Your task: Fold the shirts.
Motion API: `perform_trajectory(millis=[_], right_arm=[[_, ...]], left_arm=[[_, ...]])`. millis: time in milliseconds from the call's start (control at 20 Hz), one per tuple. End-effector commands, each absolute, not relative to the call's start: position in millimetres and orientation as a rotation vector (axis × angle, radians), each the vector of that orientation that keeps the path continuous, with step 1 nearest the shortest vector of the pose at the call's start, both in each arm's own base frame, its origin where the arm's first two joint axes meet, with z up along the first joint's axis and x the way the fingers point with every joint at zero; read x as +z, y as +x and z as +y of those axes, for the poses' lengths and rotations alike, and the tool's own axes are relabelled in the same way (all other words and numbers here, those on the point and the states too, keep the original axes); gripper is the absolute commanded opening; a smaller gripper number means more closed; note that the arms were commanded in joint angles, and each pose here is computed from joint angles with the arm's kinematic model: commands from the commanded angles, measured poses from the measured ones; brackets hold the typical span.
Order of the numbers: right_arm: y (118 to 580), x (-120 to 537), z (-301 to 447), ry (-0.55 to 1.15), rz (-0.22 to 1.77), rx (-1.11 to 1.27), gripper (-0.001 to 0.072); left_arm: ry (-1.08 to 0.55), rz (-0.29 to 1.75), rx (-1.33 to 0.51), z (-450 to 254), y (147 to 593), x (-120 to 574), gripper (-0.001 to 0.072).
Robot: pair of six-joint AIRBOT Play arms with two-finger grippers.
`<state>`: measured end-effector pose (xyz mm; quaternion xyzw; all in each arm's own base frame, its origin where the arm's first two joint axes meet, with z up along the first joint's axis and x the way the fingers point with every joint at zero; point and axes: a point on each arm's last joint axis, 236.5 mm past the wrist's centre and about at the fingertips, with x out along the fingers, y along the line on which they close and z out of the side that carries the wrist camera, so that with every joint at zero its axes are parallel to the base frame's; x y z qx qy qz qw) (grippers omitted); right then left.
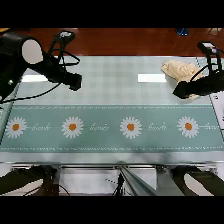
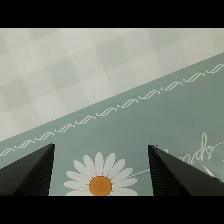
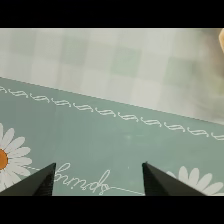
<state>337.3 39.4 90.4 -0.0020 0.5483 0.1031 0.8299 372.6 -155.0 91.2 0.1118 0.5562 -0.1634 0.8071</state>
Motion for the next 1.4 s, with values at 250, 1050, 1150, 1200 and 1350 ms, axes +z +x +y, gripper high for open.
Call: perform_trajectory(millis=[250,1050,1150,1200,1350], right_arm=[[337,90,40,-0.004,1.163,0.219,0.0604],[449,137,-50,-0.121,0.697,-0.136,0.0593],[459,121,-78,-0.069,0.705,-0.2,0.0593],[461,109,-93,-0.039,0.727,-0.232,0.0593],[460,59,-130,0.115,0.82,-0.305,0.0594]], left_arm=[[0.24,1.189,-0.35,-155,373,91,0.0712],[0.202,1.004,-0.359,-168,410,111,0.0712],[0.198,0.986,-0.36,-170,414,113,0.0712],[0.198,0.987,-0.36,-170,414,113,0.0712],[0.2,0.999,-0.36,-169,411,112,0.0712]])
